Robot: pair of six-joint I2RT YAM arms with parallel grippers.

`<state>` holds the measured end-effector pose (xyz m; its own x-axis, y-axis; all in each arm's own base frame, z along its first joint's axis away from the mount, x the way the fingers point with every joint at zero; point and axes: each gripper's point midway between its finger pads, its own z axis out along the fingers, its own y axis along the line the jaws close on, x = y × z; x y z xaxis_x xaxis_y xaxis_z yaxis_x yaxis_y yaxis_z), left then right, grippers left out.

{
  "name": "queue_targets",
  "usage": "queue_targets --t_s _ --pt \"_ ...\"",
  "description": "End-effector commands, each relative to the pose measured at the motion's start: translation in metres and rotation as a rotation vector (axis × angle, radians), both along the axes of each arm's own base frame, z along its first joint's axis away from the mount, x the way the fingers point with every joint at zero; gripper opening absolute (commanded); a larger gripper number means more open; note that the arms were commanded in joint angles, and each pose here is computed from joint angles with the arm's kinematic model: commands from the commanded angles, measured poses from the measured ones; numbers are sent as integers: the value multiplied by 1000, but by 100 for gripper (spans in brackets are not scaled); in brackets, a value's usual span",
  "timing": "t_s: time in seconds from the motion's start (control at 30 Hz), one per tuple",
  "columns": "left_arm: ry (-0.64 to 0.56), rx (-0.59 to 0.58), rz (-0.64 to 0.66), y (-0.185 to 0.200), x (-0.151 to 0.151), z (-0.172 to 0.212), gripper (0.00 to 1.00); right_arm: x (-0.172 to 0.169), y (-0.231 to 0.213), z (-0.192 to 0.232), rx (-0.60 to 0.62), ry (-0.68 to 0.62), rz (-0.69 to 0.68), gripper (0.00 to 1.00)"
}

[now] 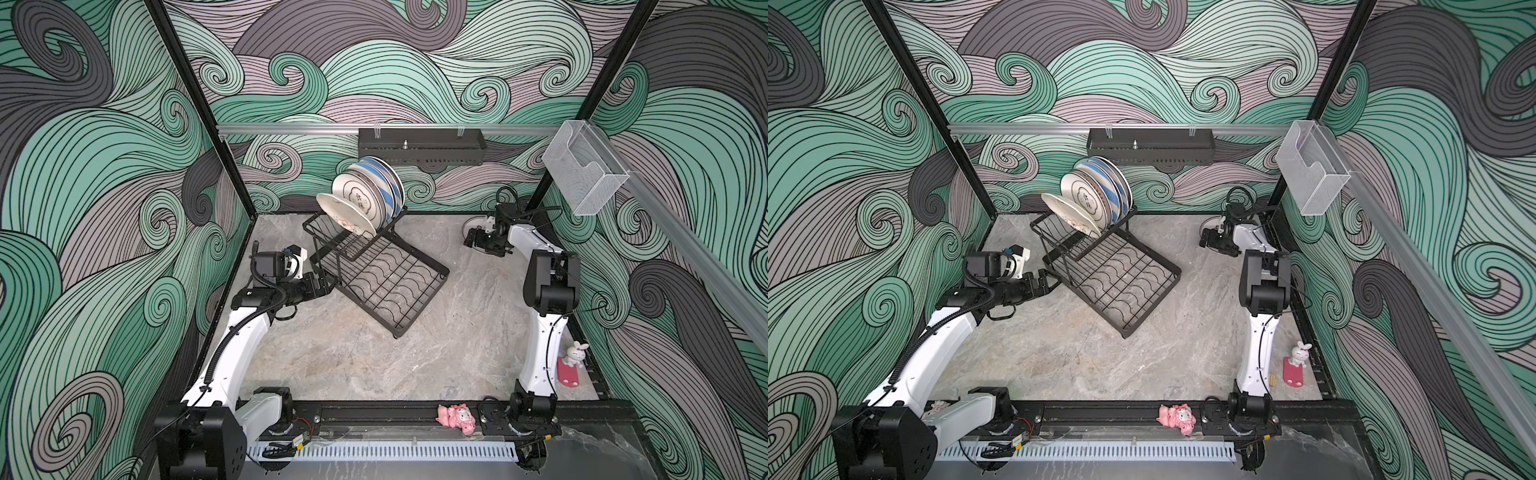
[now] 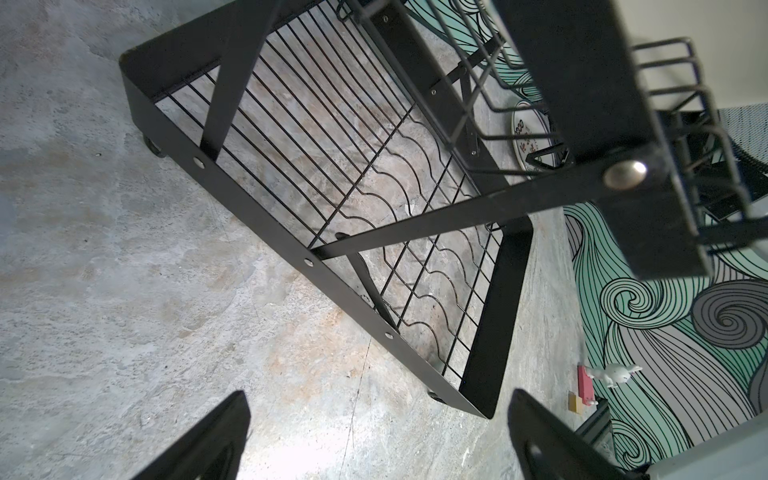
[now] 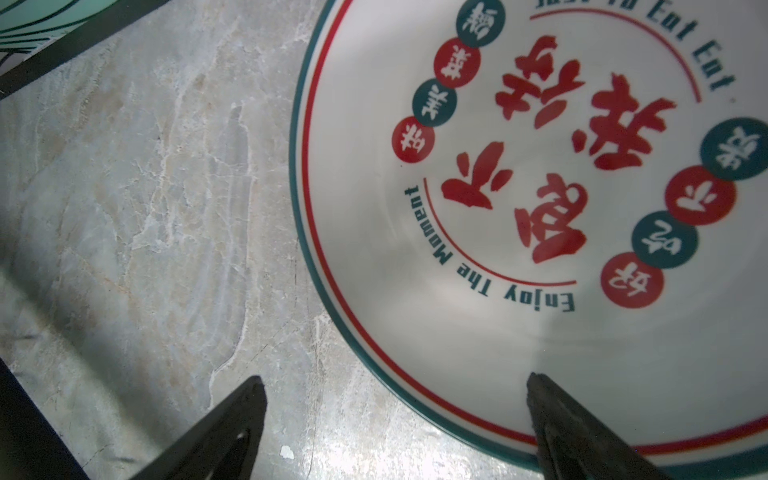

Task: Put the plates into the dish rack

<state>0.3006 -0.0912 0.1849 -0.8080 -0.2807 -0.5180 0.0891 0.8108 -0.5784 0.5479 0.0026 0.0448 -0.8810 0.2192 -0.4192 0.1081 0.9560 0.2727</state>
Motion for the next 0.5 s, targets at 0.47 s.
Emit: queue_targets --t_s 0.47 --pt "-36 -10 -20 -5 -6 15 99 -78 16 -9 38 123 -6 97"
